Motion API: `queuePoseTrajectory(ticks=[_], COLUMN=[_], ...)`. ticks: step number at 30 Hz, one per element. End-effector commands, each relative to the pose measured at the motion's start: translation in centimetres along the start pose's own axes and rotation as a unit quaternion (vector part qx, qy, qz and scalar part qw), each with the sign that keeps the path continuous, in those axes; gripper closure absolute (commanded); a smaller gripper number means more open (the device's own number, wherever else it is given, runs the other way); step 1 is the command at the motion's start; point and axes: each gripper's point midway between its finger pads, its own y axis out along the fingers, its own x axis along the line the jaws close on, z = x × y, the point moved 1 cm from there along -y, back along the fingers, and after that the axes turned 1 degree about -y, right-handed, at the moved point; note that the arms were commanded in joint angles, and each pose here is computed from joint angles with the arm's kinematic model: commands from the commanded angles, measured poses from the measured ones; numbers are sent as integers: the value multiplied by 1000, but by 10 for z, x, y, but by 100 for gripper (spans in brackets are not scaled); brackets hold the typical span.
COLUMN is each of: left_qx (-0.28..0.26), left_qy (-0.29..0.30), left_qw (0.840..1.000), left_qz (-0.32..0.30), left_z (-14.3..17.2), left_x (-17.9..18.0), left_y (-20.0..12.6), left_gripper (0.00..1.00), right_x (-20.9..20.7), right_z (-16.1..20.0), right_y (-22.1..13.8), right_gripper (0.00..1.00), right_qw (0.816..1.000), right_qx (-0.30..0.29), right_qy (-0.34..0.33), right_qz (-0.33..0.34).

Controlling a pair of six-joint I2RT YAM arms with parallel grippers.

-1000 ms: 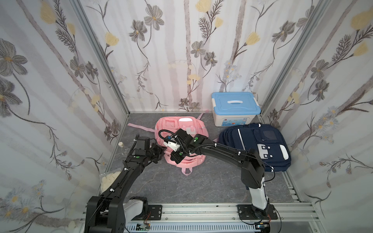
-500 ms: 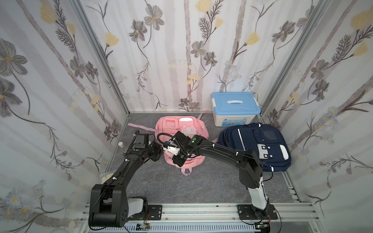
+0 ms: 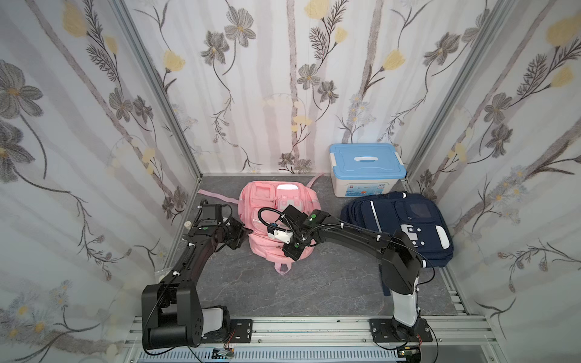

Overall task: Zip up the backpack
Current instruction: Zip the zipper on the backpack.

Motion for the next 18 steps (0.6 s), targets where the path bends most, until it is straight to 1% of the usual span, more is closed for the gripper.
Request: queuePoseTrajectory(ticks=[1,7,12,18], left_qx=[0,2,3,16], left_qy=[16,29,52,72], left_qw=[1000,1000,999,997], left_qz=[12,2,-8,-16], left_z=[-4,-14,-24,-46], left_x=[-9,-11,-17,-29], left_y=[-2,-1,5,19], left_gripper=[100,100,100,100], right_x=[-11,-24,-23,-17], right_z=[22,33,31,28], right_y=[-5,-12,-17,-20], right_gripper=[100,100,100,100], right_qw=[999,999,999,999], right_qx=[34,36,29,21], right_qy=[8,19,19,29], right_qz=[21,33,29,14])
